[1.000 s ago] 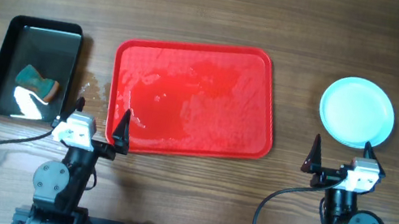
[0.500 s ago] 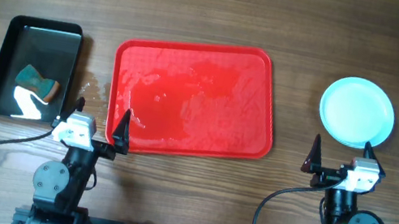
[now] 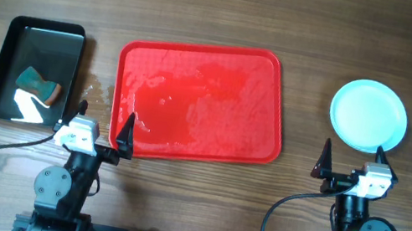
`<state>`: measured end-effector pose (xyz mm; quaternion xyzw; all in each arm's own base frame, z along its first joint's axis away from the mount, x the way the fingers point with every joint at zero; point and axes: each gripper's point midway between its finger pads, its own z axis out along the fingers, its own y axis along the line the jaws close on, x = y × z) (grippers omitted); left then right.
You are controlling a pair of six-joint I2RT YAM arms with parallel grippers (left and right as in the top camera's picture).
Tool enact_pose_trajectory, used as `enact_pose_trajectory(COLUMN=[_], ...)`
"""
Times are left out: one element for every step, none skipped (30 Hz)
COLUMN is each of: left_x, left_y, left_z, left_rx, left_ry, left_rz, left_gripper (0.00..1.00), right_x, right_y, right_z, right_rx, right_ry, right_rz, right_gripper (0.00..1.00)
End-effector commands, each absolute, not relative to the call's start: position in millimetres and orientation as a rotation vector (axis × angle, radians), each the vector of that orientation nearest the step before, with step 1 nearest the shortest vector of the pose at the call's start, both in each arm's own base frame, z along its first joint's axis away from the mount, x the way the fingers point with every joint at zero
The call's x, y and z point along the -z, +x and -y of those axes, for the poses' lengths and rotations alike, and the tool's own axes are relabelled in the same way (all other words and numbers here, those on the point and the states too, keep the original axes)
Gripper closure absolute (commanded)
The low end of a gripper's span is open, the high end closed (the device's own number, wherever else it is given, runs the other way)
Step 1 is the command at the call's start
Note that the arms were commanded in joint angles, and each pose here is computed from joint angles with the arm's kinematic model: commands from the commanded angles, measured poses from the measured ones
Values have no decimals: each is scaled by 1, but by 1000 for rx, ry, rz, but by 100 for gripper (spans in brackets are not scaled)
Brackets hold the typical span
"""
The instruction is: Clean dirty plates on tray and stack at the side
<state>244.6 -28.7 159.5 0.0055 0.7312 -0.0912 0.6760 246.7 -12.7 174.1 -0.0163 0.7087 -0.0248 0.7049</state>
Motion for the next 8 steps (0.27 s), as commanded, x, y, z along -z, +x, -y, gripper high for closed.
enact_pose_trajectory(left_x=[-157,-157,-158,-157,-157,-157,-158,-158], left_y=[245,244,245,244,244,244,245,245], left_z=[28,28,28,28,28,28,28,28], left_rx=[186,187,187,187,186,186,187,186], left_ry=[24,25,25,25,25,25,25,25], left_rz=[-1646,-1646,-1645,-1646,-1646,-1646,-1645,-1645], left_gripper=[0,0,0,0,0,0,0,0], right_x=[-177,-177,-177,-177,-177,-177,-177,-177], right_y=[246,246,246,246,246,246,246,246], right_z=[16,16,16,16,16,16,16,16], right_rx=[87,87,87,87,87,87,87,87], right_ry=[-38,-38,-38,-38,-38,-38,-38,-38], right_rz=[-1563,-1563,-1563,-1563,-1563,-1563,-1563,-1563], right_gripper=[0,0,0,0,0,0,0,0])
